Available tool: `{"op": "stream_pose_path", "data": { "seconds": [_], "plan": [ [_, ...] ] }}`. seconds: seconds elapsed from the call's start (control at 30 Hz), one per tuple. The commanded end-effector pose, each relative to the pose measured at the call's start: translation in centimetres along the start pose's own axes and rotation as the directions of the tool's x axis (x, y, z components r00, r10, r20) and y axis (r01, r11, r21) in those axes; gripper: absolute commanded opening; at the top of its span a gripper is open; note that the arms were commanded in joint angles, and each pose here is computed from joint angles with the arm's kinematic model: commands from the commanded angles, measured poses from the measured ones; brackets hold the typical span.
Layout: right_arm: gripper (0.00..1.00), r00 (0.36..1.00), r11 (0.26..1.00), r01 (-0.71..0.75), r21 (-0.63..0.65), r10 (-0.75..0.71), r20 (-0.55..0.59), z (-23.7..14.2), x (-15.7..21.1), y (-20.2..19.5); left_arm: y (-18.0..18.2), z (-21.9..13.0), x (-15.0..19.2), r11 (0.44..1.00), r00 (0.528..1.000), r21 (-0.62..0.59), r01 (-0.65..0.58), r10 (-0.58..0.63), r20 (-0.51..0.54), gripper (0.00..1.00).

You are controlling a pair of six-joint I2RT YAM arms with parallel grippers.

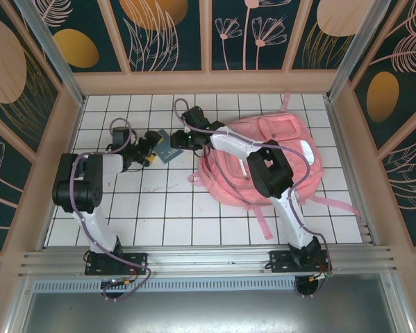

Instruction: Pack books, pencil case, and school supplies into a backpack

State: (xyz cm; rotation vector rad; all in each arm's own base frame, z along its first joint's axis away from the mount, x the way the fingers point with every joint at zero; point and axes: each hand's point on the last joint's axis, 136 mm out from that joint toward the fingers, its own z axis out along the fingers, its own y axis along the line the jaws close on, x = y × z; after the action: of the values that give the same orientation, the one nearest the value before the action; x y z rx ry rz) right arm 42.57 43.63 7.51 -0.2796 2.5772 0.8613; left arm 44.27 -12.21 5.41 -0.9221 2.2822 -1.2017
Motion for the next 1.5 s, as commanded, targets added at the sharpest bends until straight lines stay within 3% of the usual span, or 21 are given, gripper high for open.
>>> {"op": "stream_pose_path", "data": {
  "seconds": [0.0, 0.13, 0.27, 0.43, 0.53, 0.67, 0.83, 1.23, 1.47],
  "plan": [
    [0.49, 0.997, 0.998, -0.025, 0.058, 0.021, 0.07, -2.9, -1.6, -0.1, -2.6, 1.4, 3.3, 0.997, 0.99, 0.048, -0.057, 0.063, -0.125, 0.86],
    [0.48, 0.994, 0.994, -0.076, 0.084, 0.068, 0.089, -3.7, -1.8, -1.0, -2.7, -0.5, 0.9, 0.97, 0.979, -0.139, -0.202, 0.199, -0.031, 0.86],
    [0.46, 0.986, 0.987, -0.14, 0.078, 0.132, 0.101, -3.9, -1.8, -1.2, -4.5, -2.8, -2.8, 0.912, 0.932, -0.274, -0.306, 0.345, 0.11, 0.86],
    [0.45, 0.964, 0.964, -0.259, 0.054, 0.254, 0.075, -3.0, -1.5, -1.2, -6.4, -0.5, -6.6, 0.869, 0.897, -0.332, -0.366, 0.424, 0.121, 0.87],
    [0.46, 0.942, 0.939, -0.335, 0.075, 0.331, 0.055, -2.4, -1.2, -1.6, -6.1, 1.9, -7.8, 0.842, 0.885, -0.353, -0.407, 0.46, 0.075, 0.87],
    [0.55, 0.916, 0.914, -0.401, 0.069, 0.398, 0.046, -1.6, -0.6, -1.6, -5.2, 4.6, -8.0, 0.835, 0.891, -0.351, -0.424, 0.454, 0.002, 0.87],
    [0.58, 0.899, 0.896, -0.437, 0.077, 0.435, 0.038, -0.4, -0.5, -1.6, -4.8, 5.7, -7.9, 0.851, 0.9, -0.322, -0.416, 0.435, -0.012, 0.87],
    [0.59, 0.884, 0.851, -0.467, 0.241, 0.461, 0.083, 1.0, 0.6, -4.4, -2.4, 6.1, -6.0, 0.872, 0.924, -0.313, -0.377, 0.376, -0.066, 0.87],
    [0.59, 0.898, 0.875, -0.435, 0.213, 0.437, 0.038, 2.4, 0.9, -4.5, -1.5, 5.6, -4.0, 0.908, 0.95, -0.281, -0.312, 0.298, -0.093, 0.86]
  ]
}}
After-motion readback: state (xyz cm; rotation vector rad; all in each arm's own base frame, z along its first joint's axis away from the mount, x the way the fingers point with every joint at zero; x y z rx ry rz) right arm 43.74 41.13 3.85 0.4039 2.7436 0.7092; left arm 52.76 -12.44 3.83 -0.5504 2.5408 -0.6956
